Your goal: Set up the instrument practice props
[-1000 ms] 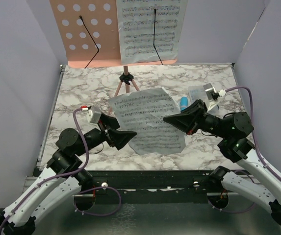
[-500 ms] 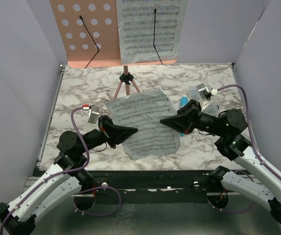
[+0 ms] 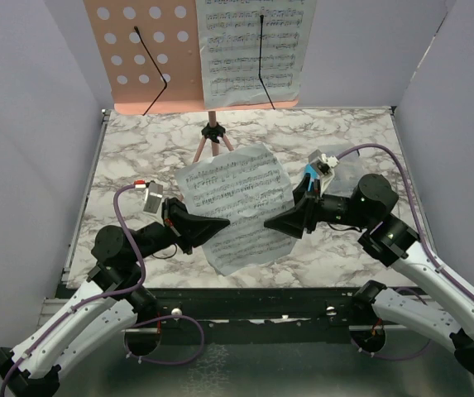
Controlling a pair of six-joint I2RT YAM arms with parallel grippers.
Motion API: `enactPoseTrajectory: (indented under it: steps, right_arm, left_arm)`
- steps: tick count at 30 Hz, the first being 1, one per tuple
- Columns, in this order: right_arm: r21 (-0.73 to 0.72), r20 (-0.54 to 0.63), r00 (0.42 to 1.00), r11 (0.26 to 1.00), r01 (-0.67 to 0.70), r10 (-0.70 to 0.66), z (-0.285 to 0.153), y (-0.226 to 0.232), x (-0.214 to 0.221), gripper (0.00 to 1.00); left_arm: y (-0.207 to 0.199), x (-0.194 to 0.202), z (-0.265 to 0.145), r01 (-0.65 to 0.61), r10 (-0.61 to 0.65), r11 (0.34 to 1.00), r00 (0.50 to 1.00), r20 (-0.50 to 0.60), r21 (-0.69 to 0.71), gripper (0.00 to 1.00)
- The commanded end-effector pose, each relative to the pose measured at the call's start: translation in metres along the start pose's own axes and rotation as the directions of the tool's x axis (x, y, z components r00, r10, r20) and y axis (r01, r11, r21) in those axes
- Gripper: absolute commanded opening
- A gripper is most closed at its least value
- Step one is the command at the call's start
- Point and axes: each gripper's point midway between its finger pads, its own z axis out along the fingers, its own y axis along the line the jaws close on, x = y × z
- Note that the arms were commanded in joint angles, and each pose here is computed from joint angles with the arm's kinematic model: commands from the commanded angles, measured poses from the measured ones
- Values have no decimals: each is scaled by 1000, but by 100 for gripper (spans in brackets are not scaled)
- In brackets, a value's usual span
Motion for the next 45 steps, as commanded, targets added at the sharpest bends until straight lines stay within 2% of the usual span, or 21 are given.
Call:
enactPoseTrajectory:
  steps: [1, 4, 11, 14, 16, 17, 18, 19, 24, 27, 32, 37, 41, 45]
  right_arm:
    - [-139, -77, 997, 990, 13, -24, 3, 21, 5, 52]
    - [-178, -61, 997, 984, 28, -40, 6, 27, -1, 38]
    - [-248, -44, 997, 968, 45, -58, 4, 41, -7, 35]
    - [-250, -47, 997, 967, 49, -63, 4, 40, -6, 19]
    - [-237, -49, 997, 970, 47, -61, 4, 38, -4, 3]
    - [-229, -51, 997, 972, 46, -59, 4, 36, -3, 1]
    - [-224, -49, 997, 973, 49, -61, 4, 35, -3, 0]
    - [-220, -49, 997, 974, 50, -62, 4, 35, -3, 0]
    - [-155, -21, 997, 985, 72, -76, 3, 27, -10, 0]
    - [-107, 5, 996, 990, 87, -87, 3, 24, -21, 0]
    - [-83, 44, 993, 990, 115, -112, 4, 29, -45, 0]
    - [-35, 104, 981, 985, 169, -165, 4, 32, -76, 0]
    - [8, 168, 957, 971, 239, -237, 1, 40, -110, 0]
    - [62, 240, 923, 954, 293, -299, -2, 47, -147, 0]
  left_arm:
    - [-5, 7, 0, 11, -10, 1000, 999, -41, 29, 0]
    - [-4, 10, 0, 17, -16, 999, 998, -53, 31, 0]
    - [-1, 14, -1, 25, -24, 1000, 998, -65, 16, 0]
    - [1, 14, -2, 14, -14, 1000, 998, -63, 6, 0]
    - [4, 15, -2, 10, -10, 1000, 998, -63, -5, 0]
    - [5, 15, -2, 7, -8, 1000, 998, -61, -13, 0]
    - [6, 15, -3, 4, -5, 1000, 998, -60, -21, 2]
    - [9, 14, -3, 1, -3, 999, 998, -56, -34, 9]
    - [18, 5, -7, -67, 65, 993, 998, -25, -98, 61]
    - [27, 0, -10, -126, 123, 980, 992, -29, -155, 79]
    - [44, -18, -12, -203, 199, 939, 979, -42, -276, 87]
    - [71, -51, -15, -273, 271, 840, 960, -74, -469, 89]
    - [77, -79, -10, -352, 340, 771, 932, -126, -531, 90]
    - [81, -114, -5, -392, 398, 699, 908, -130, -598, 89]
